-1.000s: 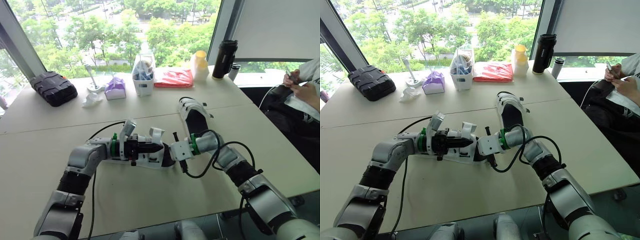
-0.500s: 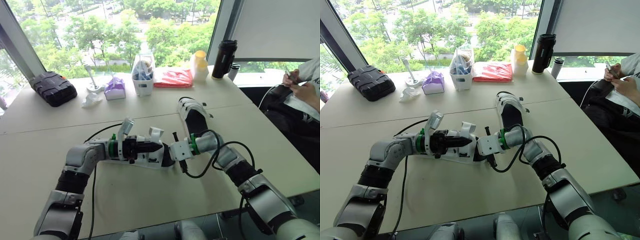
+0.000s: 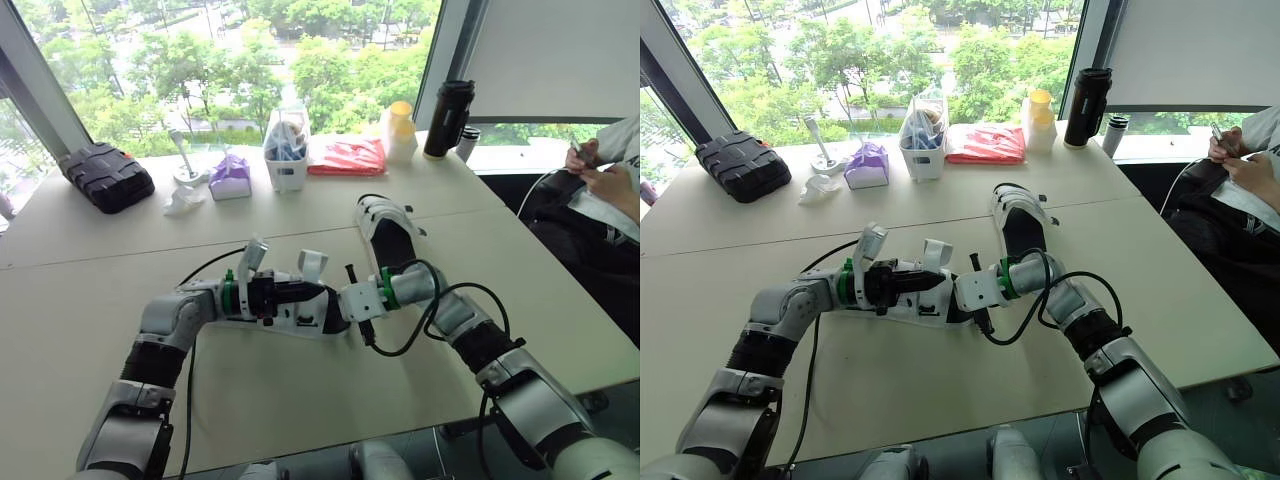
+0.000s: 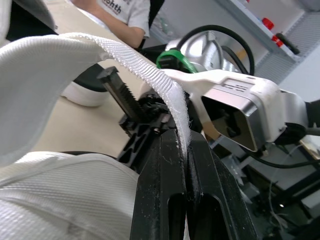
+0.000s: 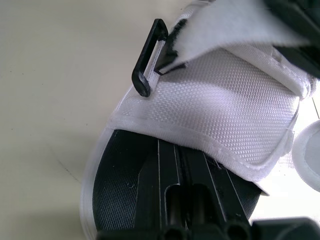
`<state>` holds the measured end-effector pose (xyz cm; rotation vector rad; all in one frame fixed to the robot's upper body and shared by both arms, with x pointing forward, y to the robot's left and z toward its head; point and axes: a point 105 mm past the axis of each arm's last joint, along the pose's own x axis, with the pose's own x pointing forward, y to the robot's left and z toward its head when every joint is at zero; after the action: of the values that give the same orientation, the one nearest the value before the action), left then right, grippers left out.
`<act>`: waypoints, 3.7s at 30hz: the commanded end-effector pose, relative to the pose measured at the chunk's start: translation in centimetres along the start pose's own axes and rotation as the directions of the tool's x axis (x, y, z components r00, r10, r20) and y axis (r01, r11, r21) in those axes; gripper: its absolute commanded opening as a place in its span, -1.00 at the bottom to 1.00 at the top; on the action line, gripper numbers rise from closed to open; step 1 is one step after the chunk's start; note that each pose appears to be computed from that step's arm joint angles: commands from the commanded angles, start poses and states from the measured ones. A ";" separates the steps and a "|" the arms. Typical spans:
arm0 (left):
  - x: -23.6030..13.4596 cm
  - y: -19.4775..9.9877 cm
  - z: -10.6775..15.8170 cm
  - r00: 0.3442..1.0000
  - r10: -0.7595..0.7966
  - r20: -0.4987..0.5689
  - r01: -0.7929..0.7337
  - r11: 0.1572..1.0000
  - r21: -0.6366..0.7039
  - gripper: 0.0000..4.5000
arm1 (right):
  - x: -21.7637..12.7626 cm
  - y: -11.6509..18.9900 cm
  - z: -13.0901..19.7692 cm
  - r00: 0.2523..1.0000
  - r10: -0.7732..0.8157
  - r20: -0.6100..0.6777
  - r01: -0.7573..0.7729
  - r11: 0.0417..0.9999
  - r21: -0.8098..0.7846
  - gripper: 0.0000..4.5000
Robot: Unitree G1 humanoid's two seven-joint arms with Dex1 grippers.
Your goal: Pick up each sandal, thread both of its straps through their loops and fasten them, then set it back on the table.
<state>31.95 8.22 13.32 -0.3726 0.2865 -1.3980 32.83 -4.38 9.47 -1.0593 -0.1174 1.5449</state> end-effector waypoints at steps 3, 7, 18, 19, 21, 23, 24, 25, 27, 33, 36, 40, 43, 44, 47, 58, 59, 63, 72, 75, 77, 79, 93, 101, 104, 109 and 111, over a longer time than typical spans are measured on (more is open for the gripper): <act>0.0 0.9 0.4 0.998 0.047 0.036 -0.047 0.999 -0.014 -0.97 | 0.5 1.8 -1.4 0.996 0.068 -0.055 -0.065 0.997 0.040 -1.00; 0.0 0.8 0.0 0.999 0.035 0.011 -0.035 0.999 -0.025 -0.97 | 0.5 1.8 -1.4 0.996 0.069 -0.053 -0.067 0.997 0.041 -1.00; -0.2 1.3 -2.8 0.993 0.058 -0.104 -0.042 0.988 0.148 -0.97 | 0.5 1.8 -1.2 0.996 0.070 -0.052 -0.068 0.997 0.034 -1.00; -0.2 1.3 -2.9 0.992 0.058 -0.108 -0.041 0.987 0.156 -0.97 | 0.5 1.8 -1.2 0.996 0.070 -0.052 -0.069 0.997 0.034 -1.00; -0.3 1.4 -3.1 0.991 0.065 -0.114 -0.045 0.983 0.176 -0.97 | 0.5 1.8 -1.2 0.996 0.071 -0.052 -0.069 0.997 0.034 -1.00; -0.5 1.6 -3.4 0.990 0.077 -0.117 -0.052 0.977 0.206 -0.97 | 0.5 1.8 -1.2 0.996 0.072 -0.052 -0.071 0.997 0.033 -1.00; -0.6 1.6 -3.5 0.990 0.080 -0.119 -0.053 0.975 0.214 -0.97 | 0.5 1.8 -1.2 0.996 0.073 -0.052 -0.071 0.997 0.033 -1.00; -0.6 1.7 -3.5 0.990 0.081 -0.116 -0.054 0.975 0.215 -0.97 | 0.5 1.8 -1.2 0.996 0.073 -0.052 -0.071 0.997 0.034 -1.00; -0.6 1.6 -3.7 0.990 0.082 -0.117 -0.056 0.977 0.206 -0.97 | 0.4 1.8 -1.2 0.996 0.073 -0.052 -0.071 0.997 0.034 -1.00; -0.7 1.7 -4.9 0.980 0.100 -0.171 -0.059 0.971 0.232 -0.97 | 0.6 1.9 -1.1 0.996 0.075 -0.048 -0.073 0.997 0.036 -1.00; -0.5 1.6 -5.0 0.982 0.094 -0.167 -0.053 0.971 0.233 -0.97 | 0.6 1.9 -1.1 0.996 0.075 -0.047 -0.074 0.997 0.036 -1.00; -0.3 1.3 -4.3 0.988 0.078 -0.134 -0.044 0.968 0.245 -0.97 | 0.5 1.8 -1.1 0.996 0.075 -0.047 -0.073 0.997 0.036 -1.00; 0.2 1.4 -2.5 0.995 0.079 -0.054 -0.062 0.962 0.266 -0.97 | 0.5 1.9 -1.2 0.996 0.077 -0.048 -0.075 0.997 0.036 -1.00; 0.4 1.4 -1.9 0.997 0.077 -0.026 -0.067 0.961 0.268 -0.97 | 0.5 1.9 -1.1 0.996 0.077 -0.048 -0.076 0.996 0.036 -1.00; 0.7 1.3 -0.6 0.997 0.072 0.037 -0.079 0.962 0.262 -0.97 | 0.6 2.0 -1.1 0.996 0.078 -0.045 -0.076 0.996 0.037 -1.00; 1.2 0.0 0.2 0.999 -0.001 0.040 -0.008 0.971 0.240 -0.97 | 0.5 2.0 -1.1 0.996 0.080 -0.048 -0.078 0.996 0.037 -1.00; 1.2 -0.1 0.1 0.999 -0.006 0.034 -0.002 0.972 0.233 -0.97 | 0.5 2.0 -1.1 0.996 0.080 -0.049 -0.078 0.996 0.036 -1.00; 1.1 -0.4 -0.2 1.000 -0.022 0.021 0.017 0.977 0.212 -0.97 | 0.5 2.0 -1.1 0.996 0.080 -0.049 -0.078 0.996 0.037 -1.00; 0.5 -0.9 0.3 0.999 -0.047 0.013 0.043 0.971 0.237 -0.97 | 0.5 2.0 -1.1 0.996 0.081 -0.048 -0.080 0.996 0.035 -1.00; 0.4 -1.2 0.0 0.998 -0.056 -0.025 0.060 0.963 0.263 -0.97 | 0.6 2.1 -1.1 0.995 0.083 -0.048 -0.081 0.996 0.035 -1.00; 0.4 -1.3 -0.5 0.996 -0.062 -0.059 0.076 0.956 0.282 -0.97 | 0.6 2.1 -1.1 0.995 0.083 -0.048 -0.082 0.996 0.034 -1.00; 0.4 -1.4 -1.0 0.994 -0.067 -0.084 0.089 0.949 0.303 -0.97 | 0.6 2.1 -1.1 0.995 0.084 -0.048 -0.082 0.996 0.034 -1.00; 0.0 -0.6 -0.9 0.993 -0.033 -0.110 0.081 0.884 0.460 -0.97 | 0.6 2.1 -1.0 0.995 0.089 -0.048 -0.087 0.996 0.030 -1.00; 0.6 -1.6 -1.0 0.988 -0.080 -0.131 0.140 0.817 0.559 -0.97 | 0.7 2.0 -1.0 0.995 0.086 -0.048 -0.084 0.996 0.029 -1.00; 0.5 -2.2 -1.6 0.981 -0.094 -0.168 0.174 0.808 0.563 -0.97 | 0.6 2.0 -1.1 0.995 0.087 -0.050 -0.086 0.996 0.029 -1.00; -0.5 -1.8 -3.8 0.966 -0.054 -0.255 0.193 0.803 0.564 -0.97 | 0.7 2.0 -1.0 0.995 0.088 -0.047 -0.087 0.996 0.028 -1.00; -0.8 -1.4 -4.5 0.960 -0.024 -0.281 0.192 0.785 0.588 -0.97 | 0.7 2.0 -1.0 0.995 0.088 -0.046 -0.086 0.996 0.027 -1.00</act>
<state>29.29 8.28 11.56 0.3170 -0.0548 -1.5525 32.70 -4.60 9.52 -1.0702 -0.1154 1.5453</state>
